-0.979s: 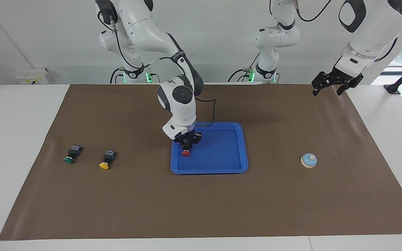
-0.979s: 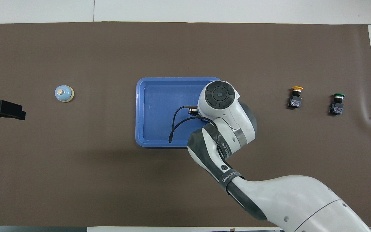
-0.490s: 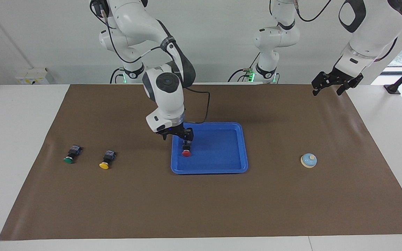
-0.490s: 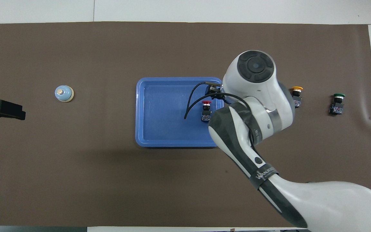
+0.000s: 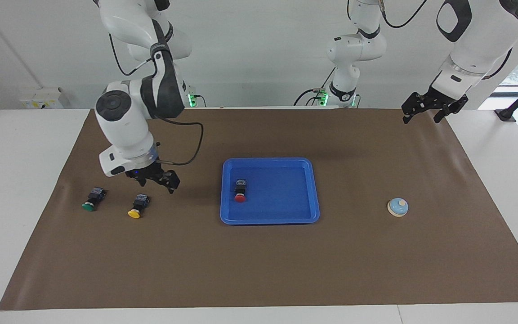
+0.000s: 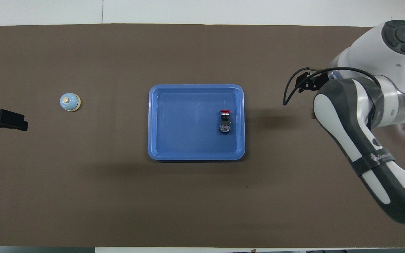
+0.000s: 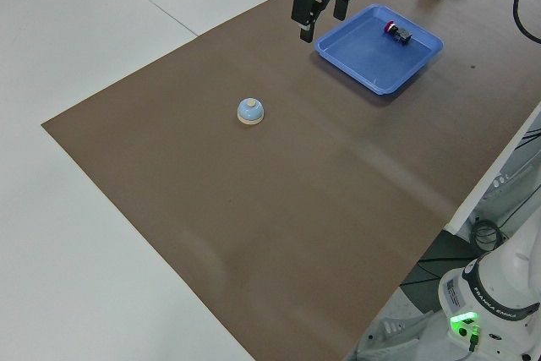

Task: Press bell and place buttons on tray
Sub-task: 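Grasp the yellow-capped button with the right gripper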

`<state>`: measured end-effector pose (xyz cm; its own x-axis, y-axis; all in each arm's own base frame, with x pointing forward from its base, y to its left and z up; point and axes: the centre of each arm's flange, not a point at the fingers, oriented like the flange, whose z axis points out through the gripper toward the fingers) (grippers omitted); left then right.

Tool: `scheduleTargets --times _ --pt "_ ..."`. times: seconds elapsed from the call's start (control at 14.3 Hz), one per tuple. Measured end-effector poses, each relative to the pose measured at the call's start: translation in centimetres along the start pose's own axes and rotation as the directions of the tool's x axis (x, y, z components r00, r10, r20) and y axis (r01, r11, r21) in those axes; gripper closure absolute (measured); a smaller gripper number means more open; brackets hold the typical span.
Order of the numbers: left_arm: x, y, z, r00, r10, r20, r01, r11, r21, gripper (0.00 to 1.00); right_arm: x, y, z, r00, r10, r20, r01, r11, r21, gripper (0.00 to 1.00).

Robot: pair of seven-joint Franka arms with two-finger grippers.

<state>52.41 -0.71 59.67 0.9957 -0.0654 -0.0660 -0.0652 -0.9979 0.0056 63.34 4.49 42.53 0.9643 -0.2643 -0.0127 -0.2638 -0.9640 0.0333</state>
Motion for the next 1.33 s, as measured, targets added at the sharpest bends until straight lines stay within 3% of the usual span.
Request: scheduleTargets --times 0.21,0.42,0.7,1.12,1.19,1.33 --pt "0.0 0.0 0.0 1.0 0.0 0.0 0.0 1.0 0.0 0.0 0.7 4.3 2.4 1.0 -0.015 0.011 0.015 1.0 -0.011 0.0" --pt "0.0 0.0 0.0 1.0 0.0 0.0 0.0 1.0 0.0 0.0 0.5 7.0 6.4 1.0 -0.024 -0.016 0.024 1.0 -0.002 0.0" --pt "0.0 0.0 0.0 1.0 0.0 0.0 0.0 1.0 0.0 0.0 -0.7 6.9 10.7 0.999 -0.035 -0.042 0.035 0.999 0.006 0.0" --pt "0.0 0.0 0.0 1.0 0.0 0.0 0.0 1.0 0.0 0.0 -1.2 6.9 12.9 0.998 -0.042 -0.053 0.042 0.999 0.009 0.0" --pt "0.0 0.0 0.0 1.0 0.0 0.0 0.0 1.0 0.0 0.0 -1.4 6.9 13.4 0.997 -0.044 -0.056 0.044 0.999 0.01 0.06" --pt "0.0 0.0 0.0 1.0 0.0 0.0 0.0 1.0 0.0 0.0 -1.7 6.9 13.8 0.997 -0.049 -0.057 0.05 0.999 0.008 0.08"
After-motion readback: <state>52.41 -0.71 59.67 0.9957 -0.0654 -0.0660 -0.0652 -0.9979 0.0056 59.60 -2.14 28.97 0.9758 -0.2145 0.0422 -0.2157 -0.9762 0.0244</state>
